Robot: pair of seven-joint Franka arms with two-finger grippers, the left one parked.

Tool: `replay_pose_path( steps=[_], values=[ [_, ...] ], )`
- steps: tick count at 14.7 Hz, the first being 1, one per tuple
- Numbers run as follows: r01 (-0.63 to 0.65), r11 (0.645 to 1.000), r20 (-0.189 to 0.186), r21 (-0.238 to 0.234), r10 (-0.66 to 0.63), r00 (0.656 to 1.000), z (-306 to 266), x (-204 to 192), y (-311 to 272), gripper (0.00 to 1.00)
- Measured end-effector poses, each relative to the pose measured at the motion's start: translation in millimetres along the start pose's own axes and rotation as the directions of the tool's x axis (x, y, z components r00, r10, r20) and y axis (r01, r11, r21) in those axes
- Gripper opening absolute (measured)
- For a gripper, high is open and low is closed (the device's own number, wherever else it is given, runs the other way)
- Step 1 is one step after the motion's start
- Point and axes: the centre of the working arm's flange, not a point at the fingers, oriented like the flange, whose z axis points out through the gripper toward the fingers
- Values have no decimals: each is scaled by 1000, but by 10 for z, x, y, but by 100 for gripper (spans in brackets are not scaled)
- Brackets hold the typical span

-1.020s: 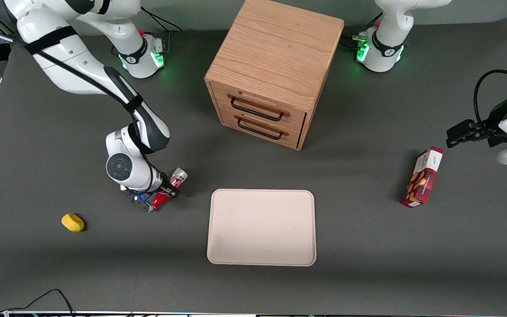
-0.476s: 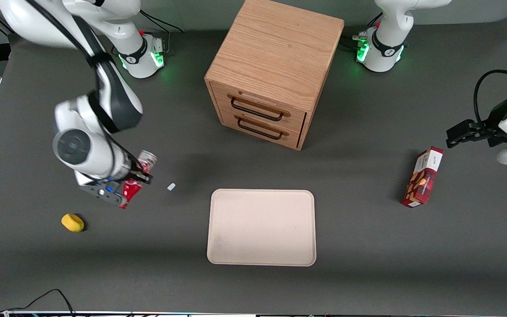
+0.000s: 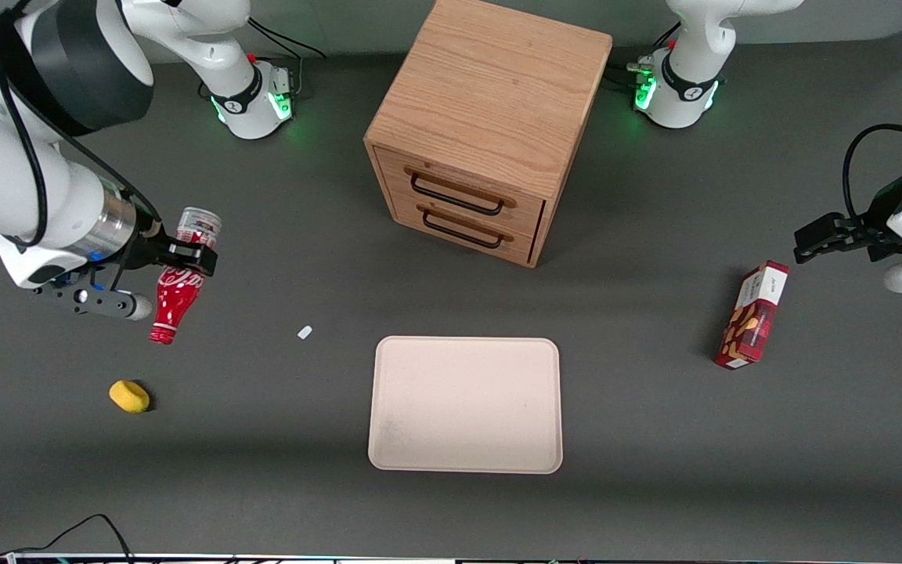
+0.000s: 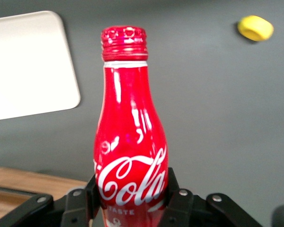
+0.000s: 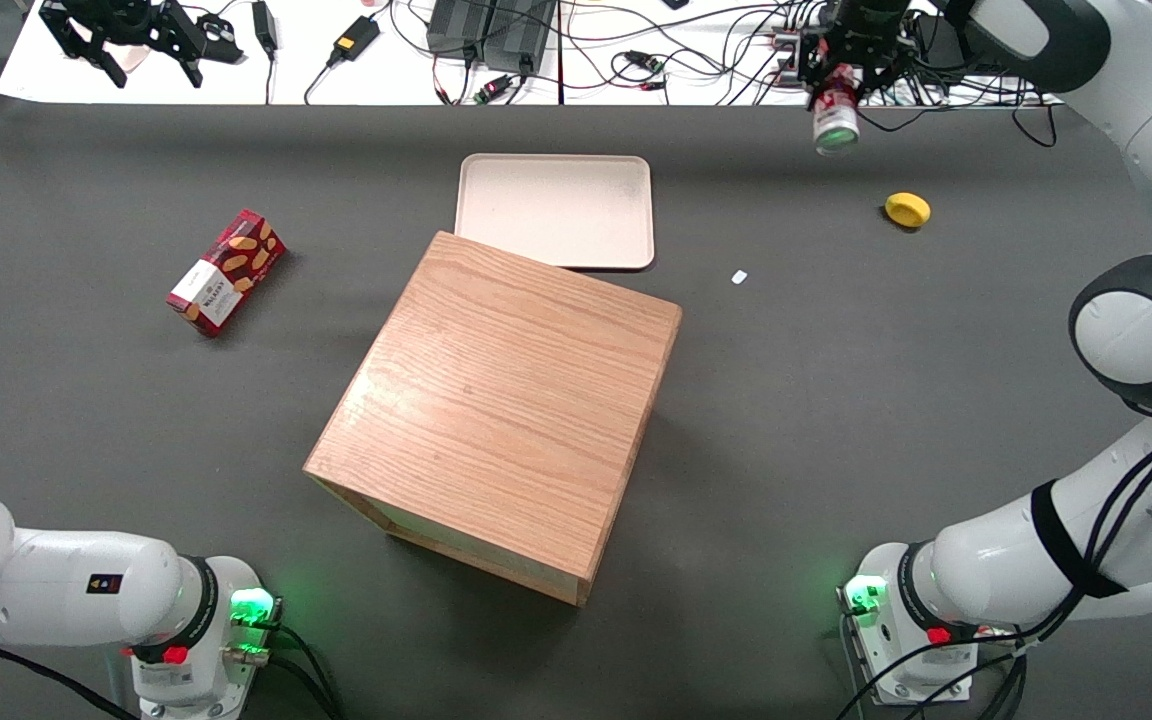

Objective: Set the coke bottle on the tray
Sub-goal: 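Lift the bottle and tilt it upright with the right gripper, then carry the upright bottle over the cream tray with the right gripper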

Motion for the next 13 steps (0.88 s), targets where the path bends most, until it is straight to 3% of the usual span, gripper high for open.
replay_pose_path(
  steps=[4,6,8,11,13],
  values=[
    [127,988,-11,89,-127,992,41,-56,-742,54],
    [151,977,-25,150,-149,989,276,86,-1049,54],
    [153,970,-15,189,-153,988,669,299,-1223,54],
    [129,968,17,214,-135,991,1435,662,-1321,54],
    [120,971,14,206,-126,992,1968,876,-1345,54]
  ],
)
